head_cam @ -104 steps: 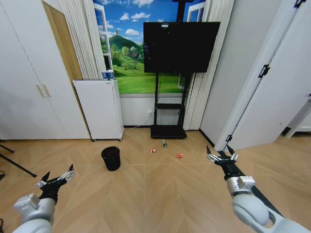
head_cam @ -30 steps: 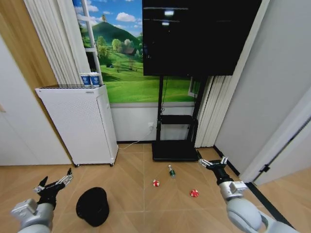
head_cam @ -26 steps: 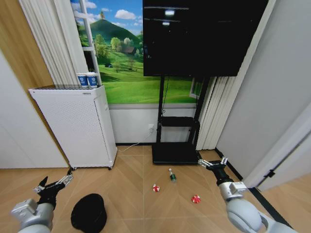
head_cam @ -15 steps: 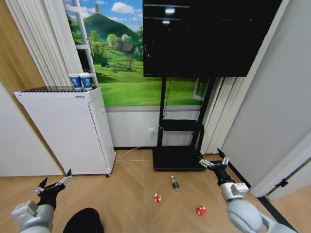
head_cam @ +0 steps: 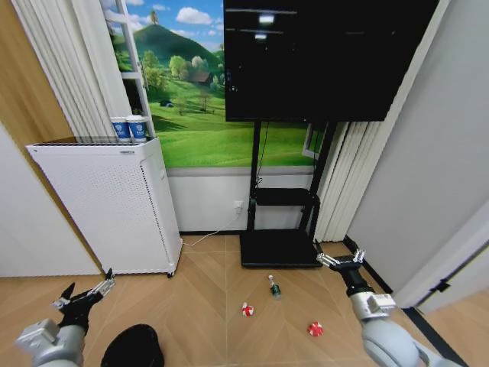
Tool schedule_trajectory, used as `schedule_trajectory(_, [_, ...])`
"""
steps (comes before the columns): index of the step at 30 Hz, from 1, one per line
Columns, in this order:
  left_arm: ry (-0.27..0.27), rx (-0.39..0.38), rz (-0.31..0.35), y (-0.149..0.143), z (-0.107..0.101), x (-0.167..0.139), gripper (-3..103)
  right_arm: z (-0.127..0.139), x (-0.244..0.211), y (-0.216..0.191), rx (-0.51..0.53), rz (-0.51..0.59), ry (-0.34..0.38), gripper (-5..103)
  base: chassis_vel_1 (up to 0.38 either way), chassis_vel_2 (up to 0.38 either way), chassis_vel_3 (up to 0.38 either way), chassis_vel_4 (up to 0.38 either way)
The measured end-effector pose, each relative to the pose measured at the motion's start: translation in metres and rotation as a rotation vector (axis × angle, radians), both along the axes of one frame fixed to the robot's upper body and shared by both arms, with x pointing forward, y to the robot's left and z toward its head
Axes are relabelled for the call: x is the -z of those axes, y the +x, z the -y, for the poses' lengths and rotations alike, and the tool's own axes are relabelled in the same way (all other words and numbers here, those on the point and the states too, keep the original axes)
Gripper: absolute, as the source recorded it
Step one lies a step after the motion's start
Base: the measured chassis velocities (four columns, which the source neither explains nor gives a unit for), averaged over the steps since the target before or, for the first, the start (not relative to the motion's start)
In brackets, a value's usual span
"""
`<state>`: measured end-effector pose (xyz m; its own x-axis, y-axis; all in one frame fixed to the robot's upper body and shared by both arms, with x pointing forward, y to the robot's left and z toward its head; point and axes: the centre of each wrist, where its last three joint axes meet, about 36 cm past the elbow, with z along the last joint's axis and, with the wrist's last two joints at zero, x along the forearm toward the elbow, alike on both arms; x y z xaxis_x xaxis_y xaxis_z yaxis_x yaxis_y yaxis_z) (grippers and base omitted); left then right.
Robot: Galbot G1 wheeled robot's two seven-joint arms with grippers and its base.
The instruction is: Pick up the trash bin and place the garbage on the floor into it.
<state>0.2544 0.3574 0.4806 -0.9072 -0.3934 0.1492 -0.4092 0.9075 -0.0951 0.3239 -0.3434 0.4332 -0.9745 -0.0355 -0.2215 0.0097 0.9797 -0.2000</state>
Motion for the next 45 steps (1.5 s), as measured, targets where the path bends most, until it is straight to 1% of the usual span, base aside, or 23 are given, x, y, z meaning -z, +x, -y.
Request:
schedule_trajectory(9, [0.003, 0.0, -0.002, -0.004, 0.002, 0.0, 100, -0.004, 0.0, -0.006, 0.003, 0.009, 0.015, 100, 0.222, -0.012, -0.203, 0.011])
schedule_trajectory(14, [0.004, -0.003, -0.005, -0.006, 0.002, 0.0, 100, -0.002, 0.001, -0.009, 0.008, 0.015, 0.009, 100, 0.244, -0.026, -0.259, 0.014])
schedule_trajectory(22, [0.0, -0.004, -0.009, -0.007, 0.004, 0.002, 100, 0.003, 0.002, -0.015, 0.02, 0.024, 0.0, 100, -0.054, 0.001, 0.021, -0.007])
schedule_trajectory(30, [0.009, -0.005, -0.021, -0.013, 0.005, 0.008, 100, 0.005, 0.005, -0.019, 0.021, 0.026, -0.008, 100, -0.023, -0.002, 0.03, 0.001])
schedule_trajectory(36, [0.015, 0.003, -0.033, -0.018, 0.009, 0.011, 100, 0.005, 0.007, -0.019, 0.015, 0.029, -0.003, 100, 0.027, 0.003, -0.036, -0.001])
schedule_trajectory(39, [0.019, 0.004, -0.019, -0.018, 0.006, 0.016, 100, 0.004, 0.008, -0.018, 0.011, 0.031, -0.002, 100, 0.0, 0.0, 0.0, 0.0])
schedule_trajectory(41, [0.032, 0.001, -0.032, -0.019, 0.002, 0.019, 100, 0.005, 0.009, -0.018, 0.009, 0.035, -0.002, 100, 0.0, 0.0, 0.0, 0.0])
schedule_trajectory(42, [0.032, 0.001, -0.032, -0.019, 0.002, 0.019, 100, 0.005, 0.009, -0.018, 0.009, 0.035, -0.002, 100, 0.0, 0.0, 0.0, 0.0])
schedule_trajectory(43, [0.033, 0.001, -0.047, -0.02, 0.002, 0.019, 100, 0.006, 0.009, -0.017, 0.008, 0.037, -0.002, 100, 0.0, 0.0, 0.0, 0.0])
schedule_trajectory(45, [0.024, -0.002, -0.056, -0.02, 0.004, 0.019, 100, 0.007, 0.009, -0.016, 0.008, 0.04, -0.002, 100, 0.0, 0.0, 0.0, 0.0])
